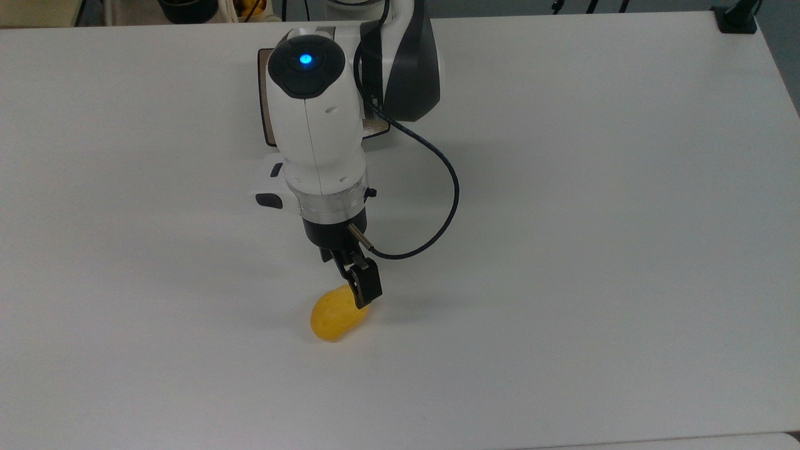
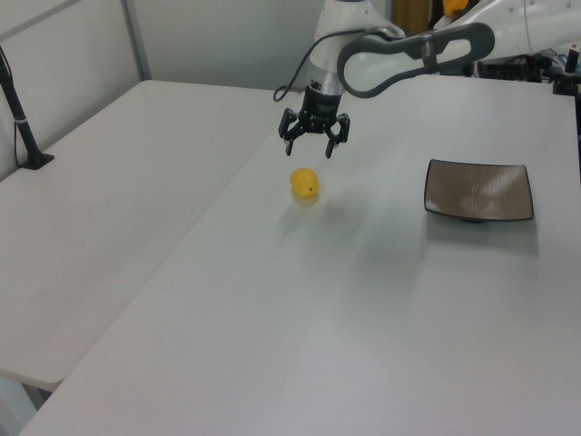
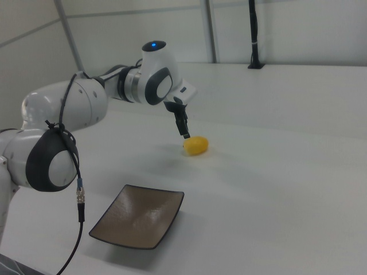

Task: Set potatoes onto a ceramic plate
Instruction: 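Close the gripper around the yellow potato and lift it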

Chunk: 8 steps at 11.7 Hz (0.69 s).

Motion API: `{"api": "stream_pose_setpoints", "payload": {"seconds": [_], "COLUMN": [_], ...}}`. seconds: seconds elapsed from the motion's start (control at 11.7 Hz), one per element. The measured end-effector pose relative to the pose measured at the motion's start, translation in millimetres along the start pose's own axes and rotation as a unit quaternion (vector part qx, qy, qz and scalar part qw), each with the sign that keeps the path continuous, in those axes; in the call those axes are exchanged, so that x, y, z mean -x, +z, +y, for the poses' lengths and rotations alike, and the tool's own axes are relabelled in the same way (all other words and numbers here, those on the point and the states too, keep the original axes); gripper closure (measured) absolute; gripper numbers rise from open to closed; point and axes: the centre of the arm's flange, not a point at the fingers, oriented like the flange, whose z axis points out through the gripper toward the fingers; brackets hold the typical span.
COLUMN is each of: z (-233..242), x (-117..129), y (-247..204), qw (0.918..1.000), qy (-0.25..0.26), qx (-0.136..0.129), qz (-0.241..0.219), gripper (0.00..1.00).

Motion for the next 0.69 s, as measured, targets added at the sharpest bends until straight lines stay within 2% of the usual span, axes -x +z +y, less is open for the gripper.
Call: {"api": "stream_pose_setpoints", "payload": {"seconds": [0.69], "z": [9], "x": [-12], "y": [59], "qw": [0.9993], "qy": [0.002], "qx": [-0.018], "qz": [0.033], "gripper": [0.0]}}
